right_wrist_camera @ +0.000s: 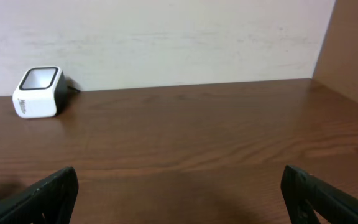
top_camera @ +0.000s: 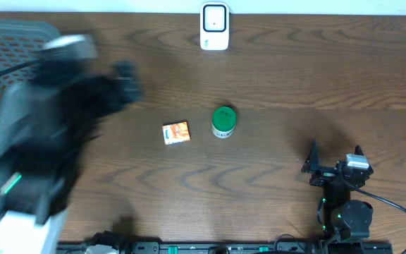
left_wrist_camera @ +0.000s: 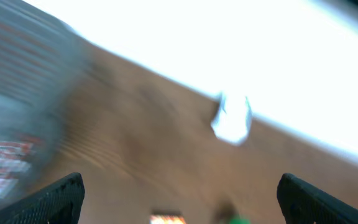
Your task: Scan the item barcode
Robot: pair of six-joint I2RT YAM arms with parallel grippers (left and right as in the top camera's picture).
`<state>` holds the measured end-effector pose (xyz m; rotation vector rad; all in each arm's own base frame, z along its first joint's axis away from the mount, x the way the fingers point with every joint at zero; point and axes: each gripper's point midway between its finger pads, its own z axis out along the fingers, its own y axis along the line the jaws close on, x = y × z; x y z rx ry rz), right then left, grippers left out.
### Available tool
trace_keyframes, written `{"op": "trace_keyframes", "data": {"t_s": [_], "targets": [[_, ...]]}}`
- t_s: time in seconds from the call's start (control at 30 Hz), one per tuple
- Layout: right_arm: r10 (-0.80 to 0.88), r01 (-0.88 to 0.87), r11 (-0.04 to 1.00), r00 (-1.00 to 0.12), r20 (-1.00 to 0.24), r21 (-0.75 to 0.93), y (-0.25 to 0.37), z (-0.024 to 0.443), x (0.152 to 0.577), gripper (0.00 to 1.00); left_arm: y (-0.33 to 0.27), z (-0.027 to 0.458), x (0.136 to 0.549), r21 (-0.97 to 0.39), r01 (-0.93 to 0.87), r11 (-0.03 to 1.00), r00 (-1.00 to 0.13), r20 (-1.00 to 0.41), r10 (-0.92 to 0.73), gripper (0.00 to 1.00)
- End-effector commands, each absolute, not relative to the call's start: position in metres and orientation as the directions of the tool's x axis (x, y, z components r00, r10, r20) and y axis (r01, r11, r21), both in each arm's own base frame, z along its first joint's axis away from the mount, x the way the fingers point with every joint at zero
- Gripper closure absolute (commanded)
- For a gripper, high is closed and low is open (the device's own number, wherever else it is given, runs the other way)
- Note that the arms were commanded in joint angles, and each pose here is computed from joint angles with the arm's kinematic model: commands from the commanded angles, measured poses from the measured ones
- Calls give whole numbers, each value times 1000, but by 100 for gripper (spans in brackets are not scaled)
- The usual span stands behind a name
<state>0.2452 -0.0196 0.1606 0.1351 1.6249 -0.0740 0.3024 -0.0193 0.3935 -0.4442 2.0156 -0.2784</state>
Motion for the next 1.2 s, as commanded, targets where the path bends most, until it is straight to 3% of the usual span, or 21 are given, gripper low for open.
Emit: {"op": "trace_keyframes", "data": {"t_s": [0.0, 0.17, 0.3, 0.43, 0.53, 0.8, 1.17], "targets": [[53, 137, 989, -53, -997, 45, -21, 160, 245, 1, 47, 414, 281, -360, -378, 853, -297, -826, -480, 2], [53, 137, 989, -53, -997, 45, -21, 160, 245, 1, 117, 397, 261, -407, -594, 694, -211, -753, -623, 2], [53, 138, 989, -53, -997, 45, -21, 160, 245, 1, 168, 352, 254, -462, -765, 448, -116, -586, -802, 2], [53, 137, 989, -53, -997, 45, -21, 160, 245, 1, 187, 308, 261, -460, -819, 342, -133, -426, -895, 2], [53, 137, 989, -53, -997, 45, -21, 160, 245, 1, 195, 279, 267, -406, -851, 333, -187, -359, -914, 2], [53, 137, 990, -53, -997, 45, -21, 160, 245, 1, 204, 211, 279, -252, -857, 450, -403, -219, -889, 2], [53, 137, 989, -53, -997, 45, -21, 160, 245, 1, 199, 160, 270, -157, -891, 426, -429, -17, -903, 2]]}}
